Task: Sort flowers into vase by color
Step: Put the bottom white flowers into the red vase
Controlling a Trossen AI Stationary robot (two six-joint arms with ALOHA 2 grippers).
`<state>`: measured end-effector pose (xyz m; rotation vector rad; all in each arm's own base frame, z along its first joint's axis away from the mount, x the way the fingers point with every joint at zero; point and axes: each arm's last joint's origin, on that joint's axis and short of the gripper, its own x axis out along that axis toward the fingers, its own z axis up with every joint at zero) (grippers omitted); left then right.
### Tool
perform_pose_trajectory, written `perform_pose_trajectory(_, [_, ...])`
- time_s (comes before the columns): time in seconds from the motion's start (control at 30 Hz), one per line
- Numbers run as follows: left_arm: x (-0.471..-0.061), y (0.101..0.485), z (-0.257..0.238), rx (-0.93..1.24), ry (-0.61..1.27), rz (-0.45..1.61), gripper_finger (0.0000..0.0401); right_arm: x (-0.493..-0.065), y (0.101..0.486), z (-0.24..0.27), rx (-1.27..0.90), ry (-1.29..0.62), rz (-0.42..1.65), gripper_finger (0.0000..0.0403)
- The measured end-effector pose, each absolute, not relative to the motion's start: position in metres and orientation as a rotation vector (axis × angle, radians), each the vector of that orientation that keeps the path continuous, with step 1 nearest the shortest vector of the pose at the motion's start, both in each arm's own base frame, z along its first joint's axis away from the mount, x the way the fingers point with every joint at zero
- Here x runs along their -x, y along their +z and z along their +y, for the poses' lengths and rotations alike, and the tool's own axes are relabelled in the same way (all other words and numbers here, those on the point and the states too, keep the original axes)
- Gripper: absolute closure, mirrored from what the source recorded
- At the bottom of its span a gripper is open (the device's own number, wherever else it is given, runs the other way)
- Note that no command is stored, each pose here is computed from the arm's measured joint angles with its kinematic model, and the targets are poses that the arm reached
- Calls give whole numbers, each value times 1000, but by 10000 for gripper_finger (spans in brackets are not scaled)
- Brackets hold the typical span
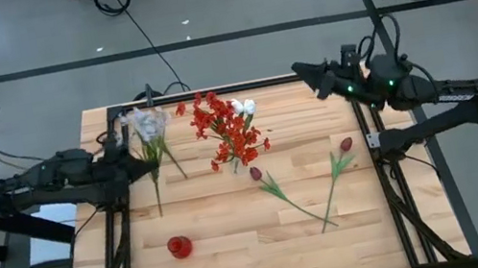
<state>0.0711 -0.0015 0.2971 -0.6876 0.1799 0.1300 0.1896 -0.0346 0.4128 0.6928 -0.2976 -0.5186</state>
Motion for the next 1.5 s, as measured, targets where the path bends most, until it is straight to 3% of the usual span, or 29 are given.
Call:
perform_pose_trajectory(0.2, [-94, 316, -17, 508, -192, 10, 388, -197, 413, -10, -650, -534, -305, 252])
perform_pose_trajectory(0.47, [-104, 319, -50, 308, -500, 10, 381, -206, 405, 14, -596, -561, -243, 252])
perform_pose_trajectory(0.83, [-109, 280, -89, 171, -410, 70, 384, -211, 400, 29, -595, -575, -227, 252])
perform_pose_trajectory(1.0, [-100, 266, -92, 195, -427, 1, 385, -210, 403, 32, -612, -570, -253, 252])
perform_pose_trajectory(1.5, [-93, 249, -91, 112, -434, 103, 377, -211, 405, 33, -638, -526, -263, 252])
